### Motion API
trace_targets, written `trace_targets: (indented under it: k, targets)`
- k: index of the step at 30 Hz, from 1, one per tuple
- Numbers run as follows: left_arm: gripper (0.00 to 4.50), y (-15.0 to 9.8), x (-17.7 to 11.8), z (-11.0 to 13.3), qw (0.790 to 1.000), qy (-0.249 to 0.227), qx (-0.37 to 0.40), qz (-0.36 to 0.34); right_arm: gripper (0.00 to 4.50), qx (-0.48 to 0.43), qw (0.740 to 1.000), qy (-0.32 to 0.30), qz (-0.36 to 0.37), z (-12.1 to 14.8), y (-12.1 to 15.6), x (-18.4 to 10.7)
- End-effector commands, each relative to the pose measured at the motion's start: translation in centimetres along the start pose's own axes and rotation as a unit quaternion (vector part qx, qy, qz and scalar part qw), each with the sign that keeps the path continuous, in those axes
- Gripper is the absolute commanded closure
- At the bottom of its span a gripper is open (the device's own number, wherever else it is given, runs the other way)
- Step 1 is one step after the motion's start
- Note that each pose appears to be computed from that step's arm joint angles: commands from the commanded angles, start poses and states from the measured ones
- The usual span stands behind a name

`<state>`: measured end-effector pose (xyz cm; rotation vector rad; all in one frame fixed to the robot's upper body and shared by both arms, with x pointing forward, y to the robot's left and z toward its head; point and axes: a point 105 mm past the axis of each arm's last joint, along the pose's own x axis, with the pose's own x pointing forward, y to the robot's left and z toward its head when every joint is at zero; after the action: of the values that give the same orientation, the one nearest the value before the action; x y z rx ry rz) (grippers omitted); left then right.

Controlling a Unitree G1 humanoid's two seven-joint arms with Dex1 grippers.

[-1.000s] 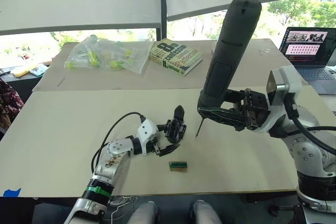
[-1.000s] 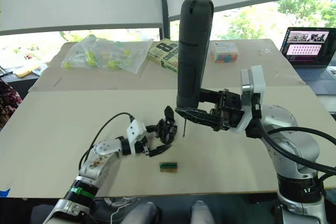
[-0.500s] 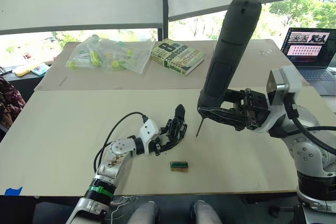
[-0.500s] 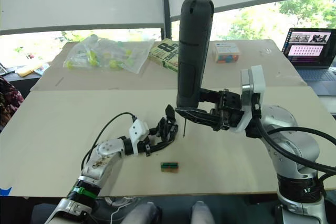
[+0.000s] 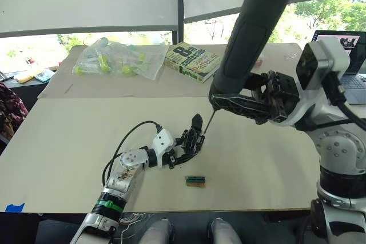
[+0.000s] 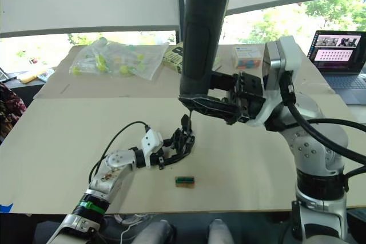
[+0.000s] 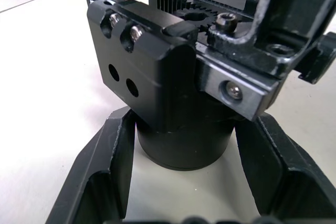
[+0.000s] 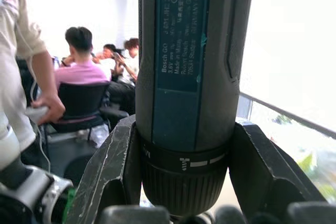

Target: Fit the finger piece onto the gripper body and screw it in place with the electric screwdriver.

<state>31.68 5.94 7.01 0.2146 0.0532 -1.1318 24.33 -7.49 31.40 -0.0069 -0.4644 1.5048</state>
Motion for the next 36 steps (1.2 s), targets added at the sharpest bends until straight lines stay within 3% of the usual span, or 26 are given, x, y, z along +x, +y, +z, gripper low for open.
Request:
trace_targets:
  k: [1,14,36]
  targets:
    - [2.17,-0.5,0.4,-0.9,1.000,0.021,-0.007,-0.015,2.58,-0.013,1.000,0.001,0.020,0.2,0.0,1.9]
    - [2.17,-0.6,0.2,-1.0,1.000,0.023,-0.011,-0.015,2.58,-0.008,0.999,0.049,0.014,-3.2,-1.1,3.5]
    - [2.17,-0.9,0.0,-1.2,0.999,0.028,-0.019,-0.012,2.58,-0.013,0.998,0.067,0.000,-5.7,-1.3,4.1]
